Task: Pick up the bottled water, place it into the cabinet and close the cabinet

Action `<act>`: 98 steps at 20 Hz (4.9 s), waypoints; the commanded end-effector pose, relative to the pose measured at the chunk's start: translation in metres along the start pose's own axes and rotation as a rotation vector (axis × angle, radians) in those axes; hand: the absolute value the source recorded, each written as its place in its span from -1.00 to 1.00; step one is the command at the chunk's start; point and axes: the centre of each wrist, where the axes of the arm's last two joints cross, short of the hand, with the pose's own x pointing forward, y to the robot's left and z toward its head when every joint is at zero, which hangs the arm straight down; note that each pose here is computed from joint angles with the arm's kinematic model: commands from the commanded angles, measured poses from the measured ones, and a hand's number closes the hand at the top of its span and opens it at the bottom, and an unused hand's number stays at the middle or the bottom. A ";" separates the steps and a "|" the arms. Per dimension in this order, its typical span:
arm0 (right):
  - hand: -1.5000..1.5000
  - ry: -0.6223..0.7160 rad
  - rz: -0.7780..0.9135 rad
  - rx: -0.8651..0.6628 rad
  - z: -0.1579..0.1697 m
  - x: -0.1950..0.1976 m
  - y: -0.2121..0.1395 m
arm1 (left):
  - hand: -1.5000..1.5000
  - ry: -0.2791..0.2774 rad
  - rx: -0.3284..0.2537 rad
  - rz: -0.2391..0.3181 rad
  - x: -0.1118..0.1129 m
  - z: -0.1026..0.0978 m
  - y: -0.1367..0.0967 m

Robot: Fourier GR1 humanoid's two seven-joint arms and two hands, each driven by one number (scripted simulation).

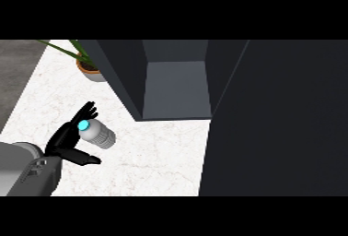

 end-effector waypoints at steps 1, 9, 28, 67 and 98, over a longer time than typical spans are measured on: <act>-1.00 -0.038 0.036 -0.017 0.009 0.018 0.002 | -1.00 -0.037 -0.018 0.023 -0.004 -0.015 -0.010; -1.00 -0.025 0.035 -0.019 0.011 0.022 0.005 | -1.00 -0.106 0.039 0.069 -0.009 -0.022 -0.022; -1.00 -0.005 0.043 -0.029 0.014 0.018 -0.006 | 1.00 -0.334 0.113 -0.155 -0.031 -0.028 -0.088; -1.00 -0.020 0.026 -0.028 0.030 0.021 -0.007 | 1.00 -0.298 0.311 0.026 0.126 -0.138 -0.243; -1.00 -0.014 0.026 0.010 0.029 0.002 -0.025 | -1.00 -0.246 0.554 -0.283 0.138 -0.193 -0.204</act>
